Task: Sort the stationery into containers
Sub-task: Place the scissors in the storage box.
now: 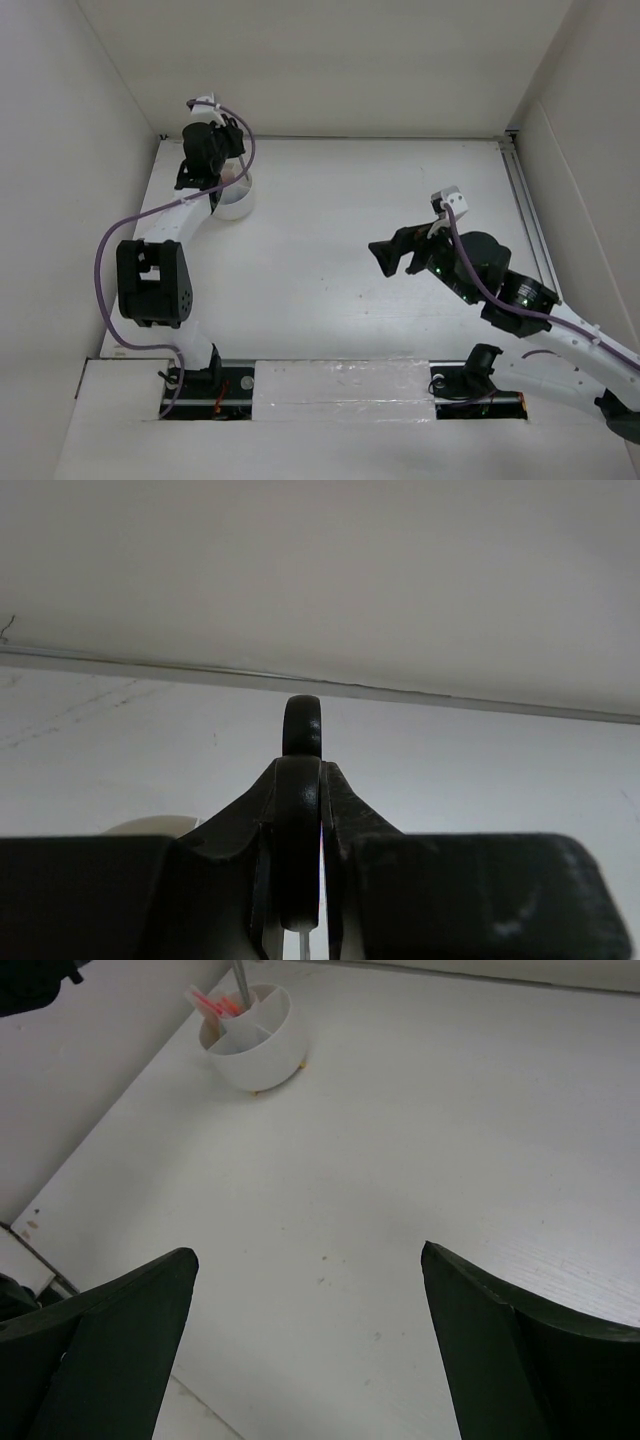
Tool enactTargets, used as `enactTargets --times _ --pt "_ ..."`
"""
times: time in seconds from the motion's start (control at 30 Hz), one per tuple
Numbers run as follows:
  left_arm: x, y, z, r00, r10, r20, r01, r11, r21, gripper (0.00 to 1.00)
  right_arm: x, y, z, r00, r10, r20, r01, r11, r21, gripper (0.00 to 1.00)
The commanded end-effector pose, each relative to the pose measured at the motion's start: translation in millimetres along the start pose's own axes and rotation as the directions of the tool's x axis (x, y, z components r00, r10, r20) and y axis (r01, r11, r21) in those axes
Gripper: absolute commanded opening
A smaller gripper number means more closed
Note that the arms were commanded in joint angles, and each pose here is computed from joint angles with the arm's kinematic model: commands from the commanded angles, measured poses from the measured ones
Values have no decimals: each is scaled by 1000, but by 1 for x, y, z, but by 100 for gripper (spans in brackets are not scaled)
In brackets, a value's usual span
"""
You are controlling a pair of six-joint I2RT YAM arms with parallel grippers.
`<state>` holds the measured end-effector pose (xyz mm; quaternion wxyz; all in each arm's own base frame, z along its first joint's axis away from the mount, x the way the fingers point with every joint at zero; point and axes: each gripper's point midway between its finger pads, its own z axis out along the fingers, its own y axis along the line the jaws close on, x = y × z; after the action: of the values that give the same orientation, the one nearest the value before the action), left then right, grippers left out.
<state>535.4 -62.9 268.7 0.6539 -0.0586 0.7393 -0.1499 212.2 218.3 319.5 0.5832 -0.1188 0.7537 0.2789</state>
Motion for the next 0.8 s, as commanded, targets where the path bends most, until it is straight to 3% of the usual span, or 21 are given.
enactTargets --times 0.0,0.4,0.77 --pt "-65 -5 6 978 68 200 -74 997 25 0 8 2 -6 1000 19 -12 -20 999 -35 100" --pt "-65 10 30 974 68 215 -78 996 37 0 28 0 -2 999 7 -51 -9 999 -40 100" --pt "-21 27 51 989 44 144 -50 998 39 0 47 1 0 995 24 -98 -29 998 -55 100"
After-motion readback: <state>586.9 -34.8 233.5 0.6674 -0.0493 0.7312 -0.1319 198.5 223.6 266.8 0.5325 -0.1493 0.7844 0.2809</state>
